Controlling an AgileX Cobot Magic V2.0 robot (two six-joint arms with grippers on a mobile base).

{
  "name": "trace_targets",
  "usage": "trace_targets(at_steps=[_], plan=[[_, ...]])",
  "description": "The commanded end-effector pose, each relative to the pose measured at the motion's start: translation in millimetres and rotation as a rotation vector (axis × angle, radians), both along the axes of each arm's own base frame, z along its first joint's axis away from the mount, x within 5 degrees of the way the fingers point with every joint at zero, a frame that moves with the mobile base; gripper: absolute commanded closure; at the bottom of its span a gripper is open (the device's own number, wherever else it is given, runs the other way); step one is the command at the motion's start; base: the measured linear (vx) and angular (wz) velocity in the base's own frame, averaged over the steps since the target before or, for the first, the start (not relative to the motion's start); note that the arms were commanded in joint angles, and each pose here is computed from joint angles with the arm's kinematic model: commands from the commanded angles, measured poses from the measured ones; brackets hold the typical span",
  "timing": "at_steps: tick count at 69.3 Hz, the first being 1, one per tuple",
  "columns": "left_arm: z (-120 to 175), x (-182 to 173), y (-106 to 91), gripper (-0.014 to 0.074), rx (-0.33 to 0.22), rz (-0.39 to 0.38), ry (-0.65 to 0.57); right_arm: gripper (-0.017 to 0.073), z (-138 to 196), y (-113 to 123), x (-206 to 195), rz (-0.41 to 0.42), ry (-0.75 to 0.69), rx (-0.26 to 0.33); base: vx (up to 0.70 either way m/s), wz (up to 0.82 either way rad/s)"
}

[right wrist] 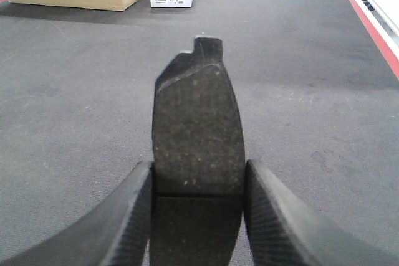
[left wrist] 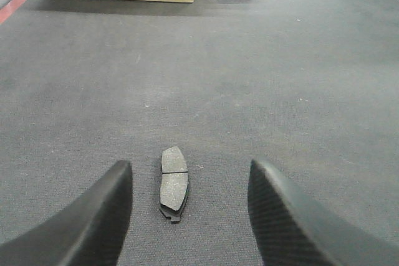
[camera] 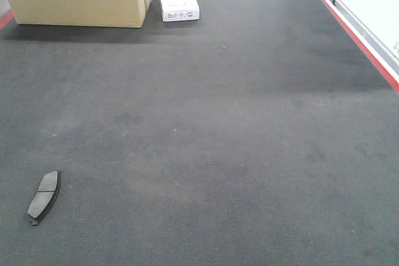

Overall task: Move and align brake pads A on conveyor
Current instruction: 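Raise the left gripper away from the placed brake pad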

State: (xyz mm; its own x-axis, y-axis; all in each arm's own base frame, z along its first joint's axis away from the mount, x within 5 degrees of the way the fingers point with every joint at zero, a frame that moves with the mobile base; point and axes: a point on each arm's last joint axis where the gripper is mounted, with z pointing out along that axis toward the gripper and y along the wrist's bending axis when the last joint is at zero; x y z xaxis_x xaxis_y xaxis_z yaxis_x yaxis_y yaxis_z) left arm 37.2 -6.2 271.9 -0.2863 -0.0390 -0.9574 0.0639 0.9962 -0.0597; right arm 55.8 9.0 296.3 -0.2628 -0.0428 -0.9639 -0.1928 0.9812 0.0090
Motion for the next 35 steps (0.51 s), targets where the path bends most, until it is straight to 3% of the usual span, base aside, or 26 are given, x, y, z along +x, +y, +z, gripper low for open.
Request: trace_targets(at_steps=[1,35], plan=[[13.7,1.3,0.1,0.0204,-0.012,0.003,-0.086,0.0569,18.0,0.4,1.1,0.004,-0.120,0.011,0.00,0.00],[13.7,1.3,0.1,0.0204,-0.012,0.003,-0.086,0.0569,19.6,0.8,1.2,0.007,-0.137,0.019,0.00,0.00]])
